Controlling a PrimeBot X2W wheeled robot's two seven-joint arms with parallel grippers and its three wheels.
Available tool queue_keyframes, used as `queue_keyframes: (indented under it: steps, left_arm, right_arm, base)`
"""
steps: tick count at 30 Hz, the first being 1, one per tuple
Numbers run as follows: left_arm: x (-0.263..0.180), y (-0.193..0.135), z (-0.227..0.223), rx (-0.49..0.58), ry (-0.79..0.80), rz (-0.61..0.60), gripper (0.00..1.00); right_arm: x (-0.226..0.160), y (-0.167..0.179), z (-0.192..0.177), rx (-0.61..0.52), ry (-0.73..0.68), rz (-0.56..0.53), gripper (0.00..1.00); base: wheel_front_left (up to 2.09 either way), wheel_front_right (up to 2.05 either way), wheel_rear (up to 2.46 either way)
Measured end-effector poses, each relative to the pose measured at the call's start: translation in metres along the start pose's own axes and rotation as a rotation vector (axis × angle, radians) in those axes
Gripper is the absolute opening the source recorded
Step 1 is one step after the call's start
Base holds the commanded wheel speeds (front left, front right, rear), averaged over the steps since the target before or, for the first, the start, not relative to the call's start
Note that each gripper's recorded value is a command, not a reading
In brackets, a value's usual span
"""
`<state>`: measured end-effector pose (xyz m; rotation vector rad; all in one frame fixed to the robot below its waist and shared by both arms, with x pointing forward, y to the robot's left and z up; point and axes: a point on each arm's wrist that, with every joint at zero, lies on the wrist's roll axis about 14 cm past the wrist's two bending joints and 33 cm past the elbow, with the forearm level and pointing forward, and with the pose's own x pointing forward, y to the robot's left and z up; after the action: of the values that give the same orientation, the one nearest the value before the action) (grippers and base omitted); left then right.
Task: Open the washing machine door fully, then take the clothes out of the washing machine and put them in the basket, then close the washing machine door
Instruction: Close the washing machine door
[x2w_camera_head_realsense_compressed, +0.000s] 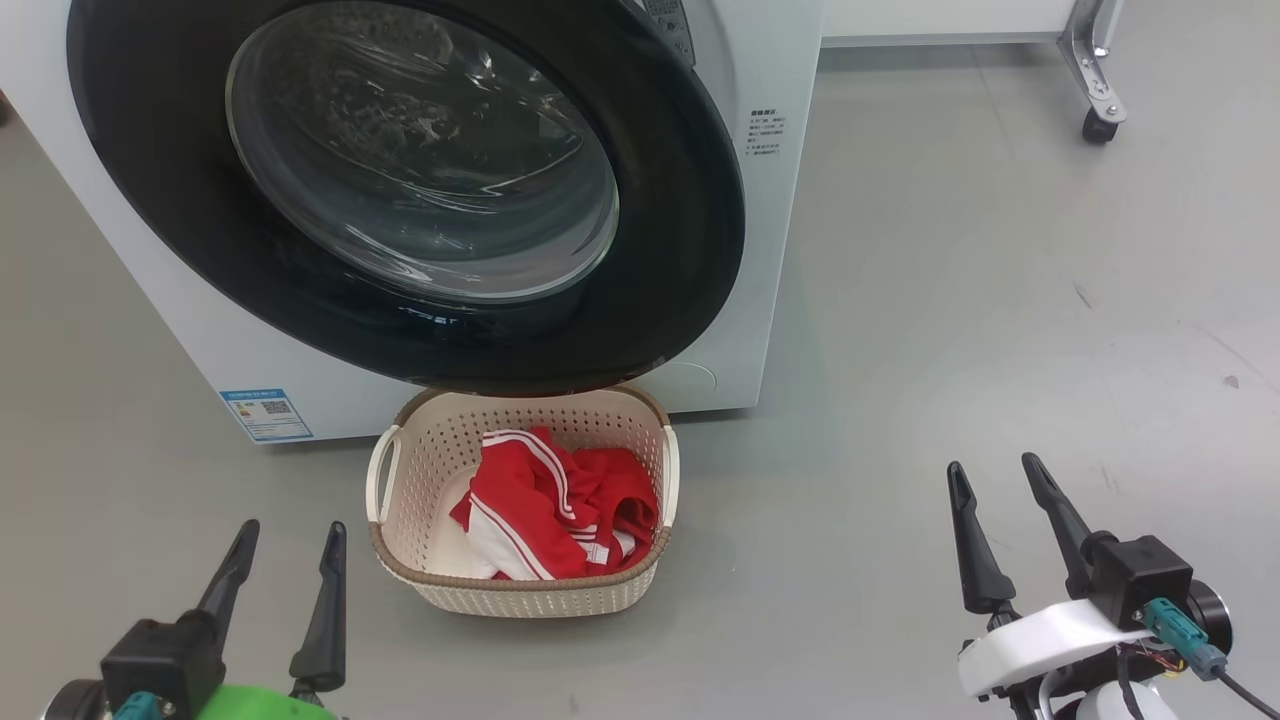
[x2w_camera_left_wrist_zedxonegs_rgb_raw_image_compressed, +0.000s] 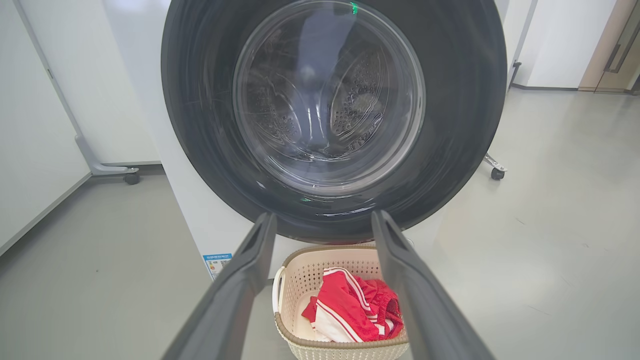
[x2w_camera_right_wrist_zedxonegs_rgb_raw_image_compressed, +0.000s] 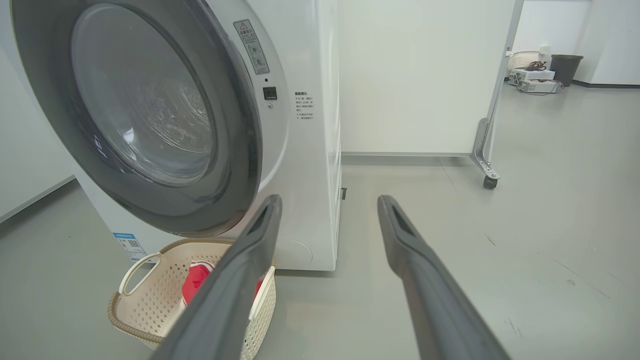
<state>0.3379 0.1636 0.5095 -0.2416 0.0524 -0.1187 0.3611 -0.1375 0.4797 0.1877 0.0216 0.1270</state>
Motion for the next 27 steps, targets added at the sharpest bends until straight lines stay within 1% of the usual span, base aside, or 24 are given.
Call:
queue_keyframes:
  steps: [9, 27]
  left_arm:
    - [-0.0013, -0.0011, -0.0044, 0.013, -0.013, 0.037, 1.00]
    - [-0.0020, -0.0038, -0.0097, 0.019, -0.016, 0.056, 1.00]
  right_arm:
    - [-0.0056, 0.0003, -0.0009, 0.001, 0.005, -0.002, 1.00]
    - [-0.0079, 0.0018, -0.0009, 0.003, 0.013, 0.001, 1.00]
  base:
    - [0.00, 0.00, 0.00]
    - [0.00, 0.00, 0.00]
